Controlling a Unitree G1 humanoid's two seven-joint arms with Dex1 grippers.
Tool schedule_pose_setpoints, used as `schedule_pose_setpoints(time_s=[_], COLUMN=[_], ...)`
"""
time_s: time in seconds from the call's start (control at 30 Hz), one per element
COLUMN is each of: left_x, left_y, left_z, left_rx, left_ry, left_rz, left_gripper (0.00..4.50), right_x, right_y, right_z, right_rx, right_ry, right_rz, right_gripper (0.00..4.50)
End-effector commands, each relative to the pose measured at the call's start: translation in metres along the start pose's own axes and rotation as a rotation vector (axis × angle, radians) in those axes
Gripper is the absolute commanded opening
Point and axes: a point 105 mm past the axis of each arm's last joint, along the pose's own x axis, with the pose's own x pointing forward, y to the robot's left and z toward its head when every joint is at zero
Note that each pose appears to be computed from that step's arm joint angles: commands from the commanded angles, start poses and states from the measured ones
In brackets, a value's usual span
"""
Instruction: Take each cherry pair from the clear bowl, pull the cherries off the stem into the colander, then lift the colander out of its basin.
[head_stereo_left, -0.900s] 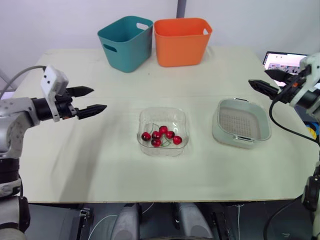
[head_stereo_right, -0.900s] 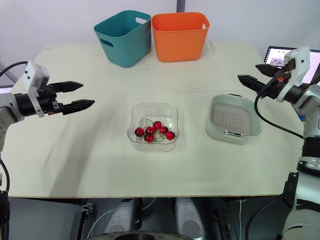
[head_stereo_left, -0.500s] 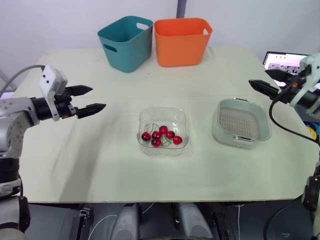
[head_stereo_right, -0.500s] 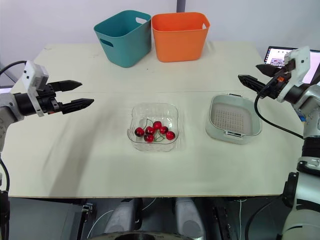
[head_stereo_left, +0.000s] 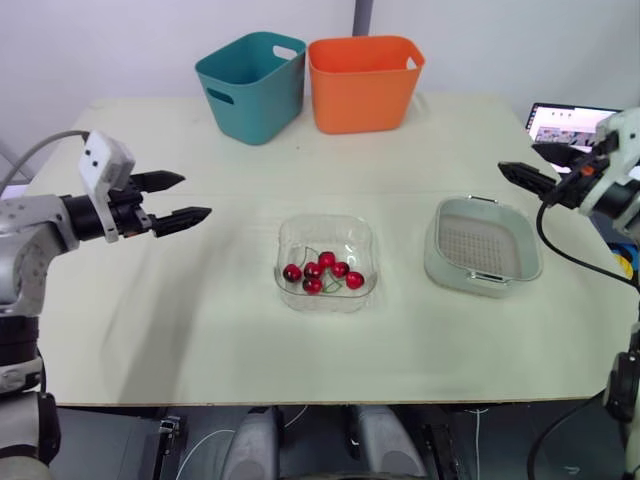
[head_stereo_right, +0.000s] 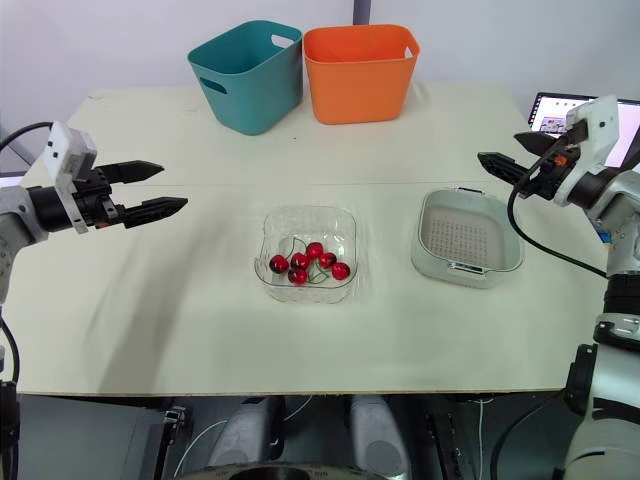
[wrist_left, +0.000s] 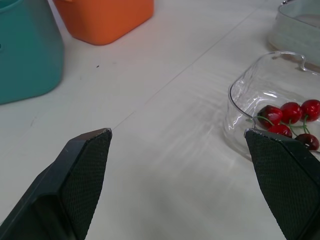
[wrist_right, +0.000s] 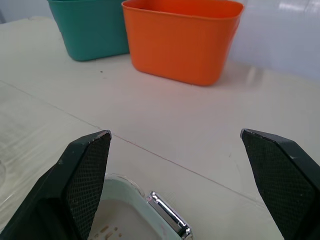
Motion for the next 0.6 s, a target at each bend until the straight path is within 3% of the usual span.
schedule_pose_setpoints(time_s=[0.03, 0.27, 0.43, 0.6], left_x=[-0.002, -0.008, -0.015, -0.014], left_y=[0.0, -0.007, -0.028, -0.055], left_z=[0.013, 0.016, 0.027, 0.03], left_rx=[0.046, 0.033, 0.042, 0.057], left_ry=[-0.03, -0.003, 0.072, 0.14], left_rz=[0.0, -0.076, -0.243, -0.391], left_gripper=[4.5, 4.5, 4.5, 4.5], right_x=[-0.003, 0.012, 0.032, 0.049], right_y=[0.002, 0.035, 0.113, 0.187], right_z=[0.024, 0.049, 0.065, 0.05], right_rx=[-0.004, 0.054, 0.032, 0.027], right_ry=[-0.025, 0.031, 0.151, 0.31], right_rz=[0.011, 0.128, 0.409, 0.623], right_gripper=[4.47, 4.47, 4.47, 4.47])
